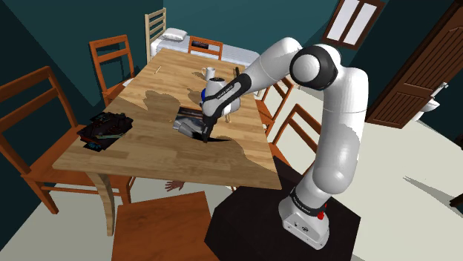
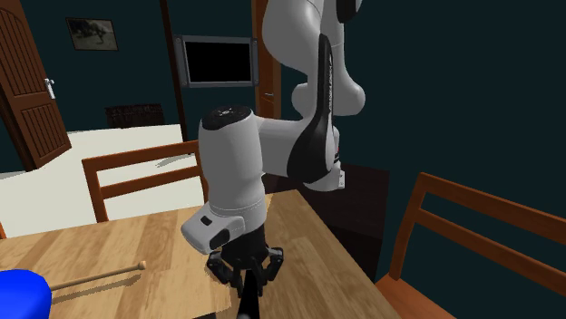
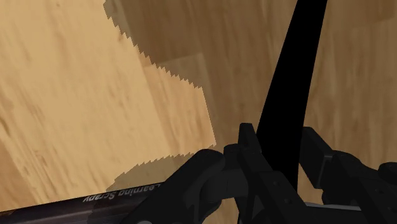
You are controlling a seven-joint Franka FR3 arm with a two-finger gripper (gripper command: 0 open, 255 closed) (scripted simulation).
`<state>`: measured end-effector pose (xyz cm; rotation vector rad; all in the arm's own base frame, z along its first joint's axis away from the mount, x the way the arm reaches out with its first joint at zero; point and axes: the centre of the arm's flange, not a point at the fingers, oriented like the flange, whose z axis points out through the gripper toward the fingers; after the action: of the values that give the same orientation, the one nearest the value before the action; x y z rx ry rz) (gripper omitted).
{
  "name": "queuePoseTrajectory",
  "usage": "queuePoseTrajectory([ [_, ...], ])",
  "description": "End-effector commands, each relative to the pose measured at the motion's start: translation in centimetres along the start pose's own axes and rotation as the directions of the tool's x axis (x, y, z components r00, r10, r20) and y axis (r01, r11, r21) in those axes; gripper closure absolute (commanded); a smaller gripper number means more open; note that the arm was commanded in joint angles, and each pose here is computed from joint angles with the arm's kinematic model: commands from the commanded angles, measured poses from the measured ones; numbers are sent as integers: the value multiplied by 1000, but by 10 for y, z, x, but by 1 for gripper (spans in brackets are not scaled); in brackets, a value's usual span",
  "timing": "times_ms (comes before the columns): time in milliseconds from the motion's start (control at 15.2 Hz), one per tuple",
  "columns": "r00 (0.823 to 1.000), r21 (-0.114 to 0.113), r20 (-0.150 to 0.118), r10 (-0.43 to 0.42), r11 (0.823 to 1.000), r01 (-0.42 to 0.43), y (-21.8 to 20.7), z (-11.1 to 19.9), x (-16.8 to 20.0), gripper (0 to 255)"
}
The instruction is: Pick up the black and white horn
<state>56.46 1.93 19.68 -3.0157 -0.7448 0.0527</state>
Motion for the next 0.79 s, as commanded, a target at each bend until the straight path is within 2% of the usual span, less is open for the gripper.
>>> queuePoseTrajectory([
  [0,1000,0,0,0,1000,0,0,0,0,255],
  [198,1000,0,0,0,1000,0,0,0,0,255],
  [726,1000,0,0,0,1000,0,-2,-42,-1,255],
])
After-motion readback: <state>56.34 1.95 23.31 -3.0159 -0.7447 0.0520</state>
